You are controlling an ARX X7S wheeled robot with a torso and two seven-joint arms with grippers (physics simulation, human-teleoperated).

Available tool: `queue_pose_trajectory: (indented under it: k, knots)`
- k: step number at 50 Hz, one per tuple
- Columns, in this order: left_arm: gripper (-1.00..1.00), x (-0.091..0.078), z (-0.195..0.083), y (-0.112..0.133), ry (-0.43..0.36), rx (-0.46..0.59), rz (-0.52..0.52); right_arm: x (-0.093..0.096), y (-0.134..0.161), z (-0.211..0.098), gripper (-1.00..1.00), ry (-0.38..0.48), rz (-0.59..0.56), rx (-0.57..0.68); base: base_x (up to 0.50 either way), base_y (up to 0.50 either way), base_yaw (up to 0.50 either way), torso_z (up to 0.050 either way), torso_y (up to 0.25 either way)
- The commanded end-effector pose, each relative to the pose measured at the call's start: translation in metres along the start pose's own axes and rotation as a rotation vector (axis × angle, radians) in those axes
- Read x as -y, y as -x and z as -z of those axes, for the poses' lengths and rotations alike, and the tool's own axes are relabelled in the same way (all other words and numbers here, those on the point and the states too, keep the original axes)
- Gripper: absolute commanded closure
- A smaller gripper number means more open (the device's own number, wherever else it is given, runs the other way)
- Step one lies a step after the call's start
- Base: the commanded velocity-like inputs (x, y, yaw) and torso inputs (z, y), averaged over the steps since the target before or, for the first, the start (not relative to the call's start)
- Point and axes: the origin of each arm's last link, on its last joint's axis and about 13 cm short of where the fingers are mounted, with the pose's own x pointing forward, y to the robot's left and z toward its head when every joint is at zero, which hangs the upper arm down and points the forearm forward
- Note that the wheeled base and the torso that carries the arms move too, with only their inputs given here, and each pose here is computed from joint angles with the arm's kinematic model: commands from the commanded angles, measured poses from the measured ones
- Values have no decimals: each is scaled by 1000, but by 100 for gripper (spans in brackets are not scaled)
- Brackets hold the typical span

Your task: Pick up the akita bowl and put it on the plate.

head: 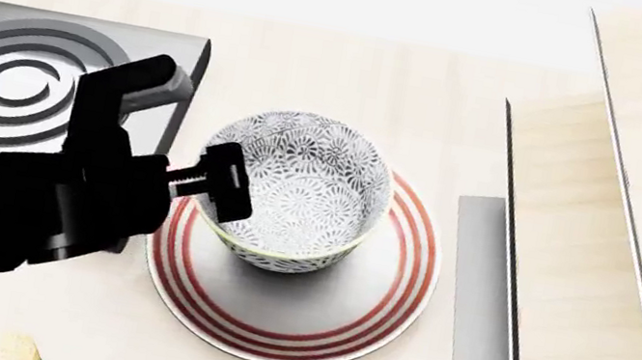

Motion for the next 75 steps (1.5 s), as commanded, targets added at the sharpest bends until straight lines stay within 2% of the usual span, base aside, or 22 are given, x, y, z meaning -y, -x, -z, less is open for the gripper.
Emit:
queue_pose_trajectory:
  k: [1, 13, 22, 26, 40, 54, 62, 65, 75]
  knots:
    - [-100, 0, -8, 3, -52, 7, -27, -1, 0, 0, -100, -1, -1, 2, 0, 0, 0, 0, 0]
    - [-100, -2, -22, 8, -55, 32, 44, -4, 1, 1, -100, 5, -13, -2, 0, 0, 0, 0, 0]
    - [-100, 0, -33, 12, -104, 77, 45, -4, 1, 0, -100, 5, -11, -1, 0, 0, 0, 0, 0]
    - [-100, 1, -35, 22, -121, 106, 45, -4, 2, 1, -100, 6, -11, -1, 0, 0, 0, 0, 0]
    - [-100, 8, -39, 83, -258, 317, 44, -3, 2, -1, -100, 6, -4, 3, 0, 0, 0, 0, 0]
    - [-100, 3, -34, 130, -307, 451, 52, -3, 1, -3, -100, 13, -5, 10, 0, 0, 0, 0, 0]
    - [-100, -1, -24, 166, -335, 547, 55, -2, 1, -6, -100, 15, -2, 16, 0, 0, 0, 0, 0]
    - [-100, -8, -16, 185, -342, 599, 39, -1, 0, -8, -100, 15, 5, 21, 0, 0, 0, 0, 0]
    - [-100, -29, -1, 202, -326, 685, -11, 2, -3, -12, -100, 21, 28, 33, 0, 0, 0, 0, 0]
